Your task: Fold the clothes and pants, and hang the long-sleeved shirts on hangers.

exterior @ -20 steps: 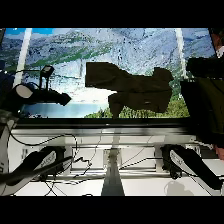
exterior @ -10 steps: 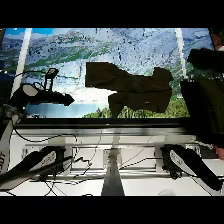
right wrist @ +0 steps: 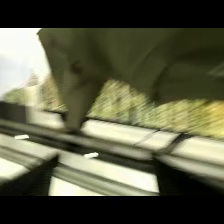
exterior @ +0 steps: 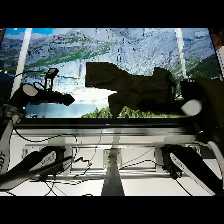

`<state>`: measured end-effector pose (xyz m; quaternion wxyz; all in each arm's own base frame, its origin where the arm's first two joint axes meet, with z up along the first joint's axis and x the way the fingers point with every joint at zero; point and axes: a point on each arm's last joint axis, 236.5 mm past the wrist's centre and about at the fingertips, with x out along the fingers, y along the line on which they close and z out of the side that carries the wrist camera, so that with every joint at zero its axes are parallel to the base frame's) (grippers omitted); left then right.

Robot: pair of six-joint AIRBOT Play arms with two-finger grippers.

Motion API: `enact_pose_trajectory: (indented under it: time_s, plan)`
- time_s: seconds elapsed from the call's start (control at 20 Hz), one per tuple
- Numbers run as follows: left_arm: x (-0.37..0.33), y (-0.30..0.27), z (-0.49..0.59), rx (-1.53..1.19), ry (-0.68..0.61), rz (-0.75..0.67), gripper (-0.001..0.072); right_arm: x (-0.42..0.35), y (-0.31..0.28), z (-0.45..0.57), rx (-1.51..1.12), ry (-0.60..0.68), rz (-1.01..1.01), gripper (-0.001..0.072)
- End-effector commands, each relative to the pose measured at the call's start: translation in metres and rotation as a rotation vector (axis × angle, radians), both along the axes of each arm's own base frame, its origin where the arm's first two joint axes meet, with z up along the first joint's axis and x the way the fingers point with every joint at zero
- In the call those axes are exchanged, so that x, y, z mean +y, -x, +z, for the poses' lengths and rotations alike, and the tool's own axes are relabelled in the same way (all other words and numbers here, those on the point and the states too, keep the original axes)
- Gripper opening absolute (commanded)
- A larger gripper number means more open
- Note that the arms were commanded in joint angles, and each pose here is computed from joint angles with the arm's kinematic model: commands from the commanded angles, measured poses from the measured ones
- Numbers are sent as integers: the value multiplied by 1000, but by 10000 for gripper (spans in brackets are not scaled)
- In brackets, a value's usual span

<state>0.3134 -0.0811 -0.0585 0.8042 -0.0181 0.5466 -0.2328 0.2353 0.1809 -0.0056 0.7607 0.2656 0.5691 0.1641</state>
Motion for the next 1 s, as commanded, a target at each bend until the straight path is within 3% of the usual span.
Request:
enact_pose_trajectory:
  time_s: [0.0,0.4,0.45,0.5,0.55,0.6,0.65,0.7,0.75,0.8,0.95]
  plan:
    - [-7,-2,4,-1,42,20,477,23,-1,-43,102,-166,-285,682]
    - [-10,-3,5,-2,57,27,476,12,-32,-104,374,-265,-786,679]
    - [-10,-3,5,-2,57,27,477,9,-39,-106,370,-282,-829,633]
    - [-10,-3,5,-2,57,27,477,6,-46,-106,352,-295,-861,499]
    - [-10,-3,5,-2,57,27,477,4,-55,-103,324,-302,-876,425]
    - [-10,-3,5,-3,56,27,476,1,-64,-99,291,-312,-889,422]
    - [-10,-3,5,-3,56,27,477,1,-72,-93,261,-319,-887,338]
    - [-10,-3,5,-3,56,27,477,1,-81,-86,222,-322,-875,182]
    - [-9,-4,6,-5,55,29,477,2,-89,-78,177,-314,-846,72]
    - [-9,-5,6,-8,55,30,477,3,-98,-69,121,-297,-805,12]
    - [-9,-5,6,-8,55,31,477,5,-120,-42,-10,-249,-694,10]
